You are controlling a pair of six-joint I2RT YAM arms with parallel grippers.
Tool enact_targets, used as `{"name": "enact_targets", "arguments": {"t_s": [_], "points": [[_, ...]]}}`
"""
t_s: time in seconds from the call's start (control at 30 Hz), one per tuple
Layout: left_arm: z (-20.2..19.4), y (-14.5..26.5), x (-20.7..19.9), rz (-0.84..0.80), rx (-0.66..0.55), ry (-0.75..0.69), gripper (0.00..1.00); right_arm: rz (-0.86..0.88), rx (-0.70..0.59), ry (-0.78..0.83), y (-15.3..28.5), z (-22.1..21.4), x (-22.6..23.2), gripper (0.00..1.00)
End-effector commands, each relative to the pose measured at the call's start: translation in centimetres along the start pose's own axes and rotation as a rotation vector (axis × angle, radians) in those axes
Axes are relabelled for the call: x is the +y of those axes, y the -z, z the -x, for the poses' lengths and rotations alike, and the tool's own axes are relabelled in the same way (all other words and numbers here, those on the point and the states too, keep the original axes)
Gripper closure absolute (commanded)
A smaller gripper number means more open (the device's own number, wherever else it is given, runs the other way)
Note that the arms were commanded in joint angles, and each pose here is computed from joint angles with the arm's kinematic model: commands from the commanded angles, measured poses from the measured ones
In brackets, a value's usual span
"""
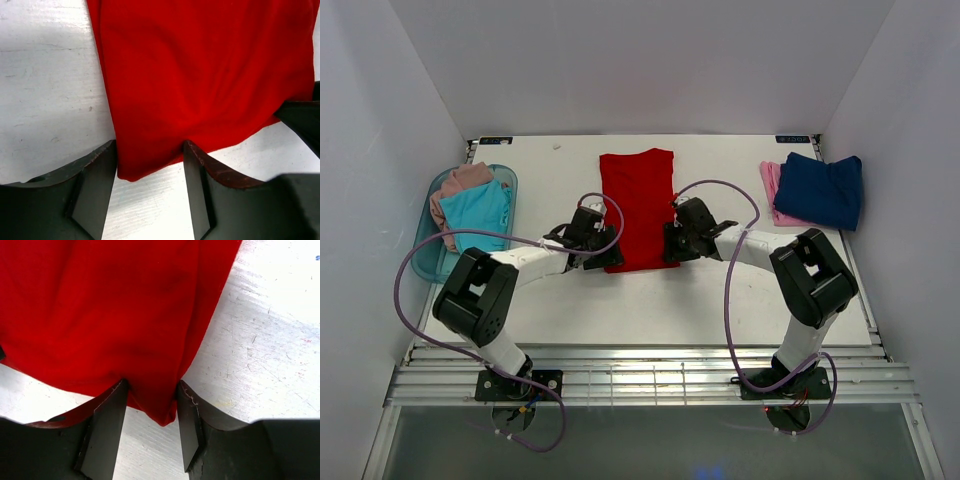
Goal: Fold and stack the t-shirts
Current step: Grab one side of the 2/3 rectangular tshirt with both arms
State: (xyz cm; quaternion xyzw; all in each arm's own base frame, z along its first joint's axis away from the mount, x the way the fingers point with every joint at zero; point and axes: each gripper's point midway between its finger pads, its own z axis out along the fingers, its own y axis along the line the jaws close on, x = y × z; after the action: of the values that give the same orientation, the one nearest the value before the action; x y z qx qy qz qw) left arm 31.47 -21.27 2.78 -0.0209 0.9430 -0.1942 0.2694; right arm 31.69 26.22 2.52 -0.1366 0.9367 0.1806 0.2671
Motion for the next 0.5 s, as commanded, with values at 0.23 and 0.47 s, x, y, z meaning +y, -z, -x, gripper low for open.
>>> {"name": "enact_targets", "arguments": {"t_s": [0.23,0.47], "points": [[-5.4,-1.0,4.7,0.203,0.177,-0.019,0.48,-0.097,0.154,-0.002,-0.3,-5.3,-2.3,0.56],[-6.9,0.0,5.8,0.289,0.231,-0.059,0.51,-0.108,0.163,-0.008,-0.1,-6.0,-2.6,0.57]]}}
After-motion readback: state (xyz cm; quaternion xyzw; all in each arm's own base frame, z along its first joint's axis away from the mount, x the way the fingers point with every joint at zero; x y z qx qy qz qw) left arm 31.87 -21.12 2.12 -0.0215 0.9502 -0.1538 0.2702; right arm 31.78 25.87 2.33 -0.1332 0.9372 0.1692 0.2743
